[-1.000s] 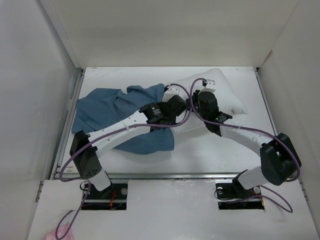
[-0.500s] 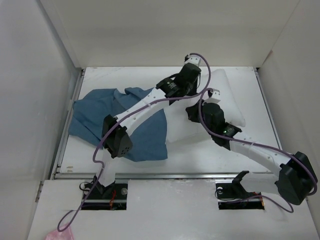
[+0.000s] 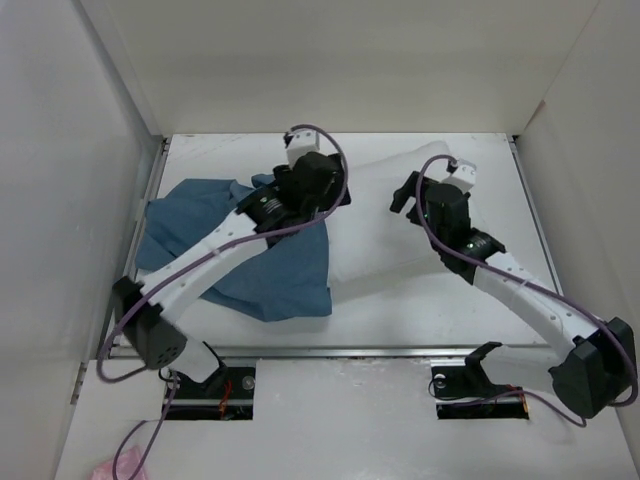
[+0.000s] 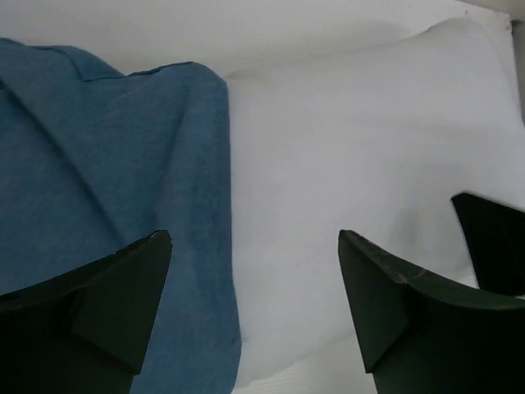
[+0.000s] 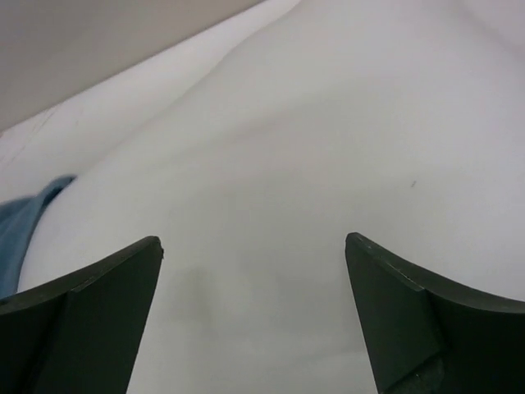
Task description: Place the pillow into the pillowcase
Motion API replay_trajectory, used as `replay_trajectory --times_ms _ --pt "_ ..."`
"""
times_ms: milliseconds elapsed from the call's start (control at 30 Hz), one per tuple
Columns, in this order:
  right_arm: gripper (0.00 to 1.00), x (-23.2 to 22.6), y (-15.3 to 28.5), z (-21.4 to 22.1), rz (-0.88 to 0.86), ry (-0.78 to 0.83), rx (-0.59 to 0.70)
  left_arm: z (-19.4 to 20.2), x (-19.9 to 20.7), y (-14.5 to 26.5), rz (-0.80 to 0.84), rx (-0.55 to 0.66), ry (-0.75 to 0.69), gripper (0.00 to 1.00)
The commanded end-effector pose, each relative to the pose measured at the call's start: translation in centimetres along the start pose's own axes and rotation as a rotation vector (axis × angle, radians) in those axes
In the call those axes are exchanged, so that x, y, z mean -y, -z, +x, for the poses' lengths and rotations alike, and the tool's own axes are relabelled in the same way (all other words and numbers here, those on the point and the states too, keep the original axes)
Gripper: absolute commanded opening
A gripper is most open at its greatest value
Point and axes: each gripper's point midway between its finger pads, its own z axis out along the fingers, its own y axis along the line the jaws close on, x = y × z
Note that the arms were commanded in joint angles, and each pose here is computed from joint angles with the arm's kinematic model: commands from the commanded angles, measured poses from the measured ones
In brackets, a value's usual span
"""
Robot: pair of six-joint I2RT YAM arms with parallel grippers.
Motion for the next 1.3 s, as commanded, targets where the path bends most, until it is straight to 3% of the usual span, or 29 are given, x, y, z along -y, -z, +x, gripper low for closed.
replay_trajectory --times_ms 0,133,267,333,400,500,600,767,867,933,1067,1133,1167,1233,1267 --pt "0.99 0.5 -1.4 -5.1 0.037 -0.013 0.078 -0.7 -2.4 2.8 -0.016 0.053 0.105 0.81" --pt "1.00 1.5 -5.4 -9.2 0.095 0.024 0.127 3.1 -5.4 2.5 -0.072 -0.018 0.159 0.85" --pt "1.00 1.6 -10.8 -8.8 0.065 0.107 0.097 8.5 -6.3 -0.3 -0.078 -0.158 0.157 0.73" --pt "0.96 1.9 -13.5 -5.6 0.059 0.172 0.004 10.5 -4.3 -1.8 0.014 -0.241 0.163 0.61" --pt "0.92 1.3 -14.7 -2.9 -0.002 0.218 -0.087 12.5 -4.0 -4.0 -0.020 -0.292 0.149 0.53" --pt "0.88 1.9 -14.1 1.7 -0.060 0.217 -0.207 12.5 -4.6 -6.7 -0.103 -0.288 0.088 0.51" --pt "0.86 2.5 -11.1 4.5 -0.107 0.163 -0.286 8.1 -2.6 -8.5 -0.068 -0.206 0.075 0.51" --pt "0.86 1.2 -3.2 5.3 -0.158 0.111 -0.279 2.5 0.8 -11.6 0.013 -0.106 0.040 0.51" --pt "0.86 0.8 0.5 7.3 -0.207 0.105 -0.317 1.3 2.9 -12.8 0.090 -0.100 0.033 0.51" --pt "0.86 0.6 2.1 8.3 -0.221 0.114 -0.344 1.0 4.1 -13.1 0.145 -0.092 0.031 0.52" --pt "0.90 1.4 3.1 6.0 -0.136 0.253 -0.246 0.7 5.1 -13.1 0.195 -0.079 0.029 0.61" --pt "0.94 1.1 3.5 4.5 -0.118 0.394 -0.193 -0.7 5.3 -11.9 0.215 -0.038 0.033 0.72" --pt "0.94 -0.1 4.1 4.2 -0.140 0.440 -0.169 -1.7 5.2 -11.2 0.212 -0.010 0.028 0.87" --pt "1.00 -2.3 4.4 2.2 -0.177 0.502 -0.092 -3.4 3.3 -9.2 0.154 0.054 0.041 1.00" --pt "1.00 -3.7 4.7 1.9 -0.216 0.535 -0.072 -3.9 2.4 -8.3 0.126 0.079 0.046 1.00"
